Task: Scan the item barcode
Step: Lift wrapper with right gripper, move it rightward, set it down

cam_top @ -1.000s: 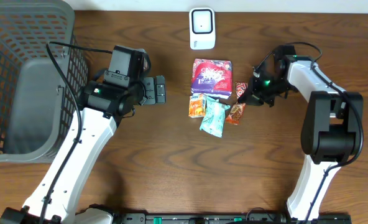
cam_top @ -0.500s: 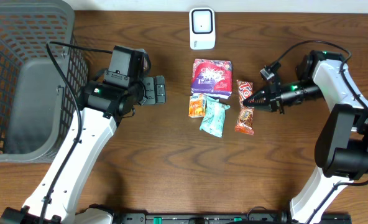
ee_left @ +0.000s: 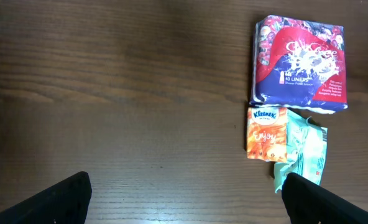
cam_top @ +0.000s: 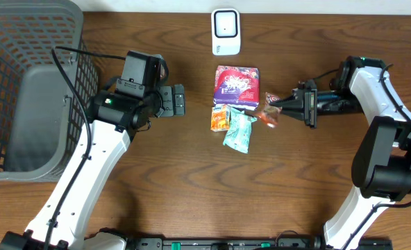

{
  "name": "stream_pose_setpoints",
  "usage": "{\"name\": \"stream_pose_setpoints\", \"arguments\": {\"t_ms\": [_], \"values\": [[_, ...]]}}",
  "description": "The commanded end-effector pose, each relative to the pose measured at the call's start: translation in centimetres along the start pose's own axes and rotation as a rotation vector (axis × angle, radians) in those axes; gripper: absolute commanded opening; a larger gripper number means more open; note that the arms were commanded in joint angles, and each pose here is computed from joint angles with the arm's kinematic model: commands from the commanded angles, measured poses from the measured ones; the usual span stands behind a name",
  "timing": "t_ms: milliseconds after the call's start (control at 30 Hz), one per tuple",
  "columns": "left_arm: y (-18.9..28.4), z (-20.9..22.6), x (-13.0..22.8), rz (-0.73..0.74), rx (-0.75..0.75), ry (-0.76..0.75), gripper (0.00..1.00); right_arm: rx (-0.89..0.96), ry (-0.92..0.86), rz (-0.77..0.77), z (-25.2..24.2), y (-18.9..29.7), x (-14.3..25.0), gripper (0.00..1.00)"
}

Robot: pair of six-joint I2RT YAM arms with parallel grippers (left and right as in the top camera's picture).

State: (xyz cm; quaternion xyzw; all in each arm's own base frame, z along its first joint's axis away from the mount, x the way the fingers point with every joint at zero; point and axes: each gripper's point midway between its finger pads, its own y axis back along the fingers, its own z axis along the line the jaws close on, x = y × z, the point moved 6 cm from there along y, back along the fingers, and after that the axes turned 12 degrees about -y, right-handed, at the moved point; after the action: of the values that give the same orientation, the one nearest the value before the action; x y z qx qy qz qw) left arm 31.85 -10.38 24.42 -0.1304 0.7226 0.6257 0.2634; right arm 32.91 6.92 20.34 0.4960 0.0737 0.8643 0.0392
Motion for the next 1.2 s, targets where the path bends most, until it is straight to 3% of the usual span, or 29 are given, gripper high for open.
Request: {"name": "stream_pose_setpoints", "arguments": {"t_ms": [0, 100, 567, 867, 1000, 1167], "values": [[0.1, 0.2, -0.3, -0.005, -0.014, -0.006, 0.98, -0.127, -0.102, 0.064, 1.8, -0.1, 1.1, 0.06], [0.1, 0.2, -0.3, -0.005, -0.014, -0.006, 0.98, -0.166, -0.102, 0.082, 2.2, 0.0, 1.3, 0.02], [0.1, 0.2, -0.3, -0.005, -0.014, -0.006, 0.98, -0.152, -0.092, 0.074, 2.1, 0.0, 1.1, 0.02], [0.1, 0.2, -0.3, -0.005, -0.014, -0.006, 0.98, -0.010, -0.023, -0.012, 0.7, -0.1, -0.2, 0.01], [0.1, 0.2, -0.3, -0.005, -0.014, -0.006, 0.98, 0.188, 0.063, -0.196, -0.7, 0.3, -3.4, 0.01], [0.1, 0.2, -0.3, -0.005, -0.014, -0.006, 0.98, 0.553, 0.085, -0.660, -2.9, 3.9, -9.0, 0.01]]}}
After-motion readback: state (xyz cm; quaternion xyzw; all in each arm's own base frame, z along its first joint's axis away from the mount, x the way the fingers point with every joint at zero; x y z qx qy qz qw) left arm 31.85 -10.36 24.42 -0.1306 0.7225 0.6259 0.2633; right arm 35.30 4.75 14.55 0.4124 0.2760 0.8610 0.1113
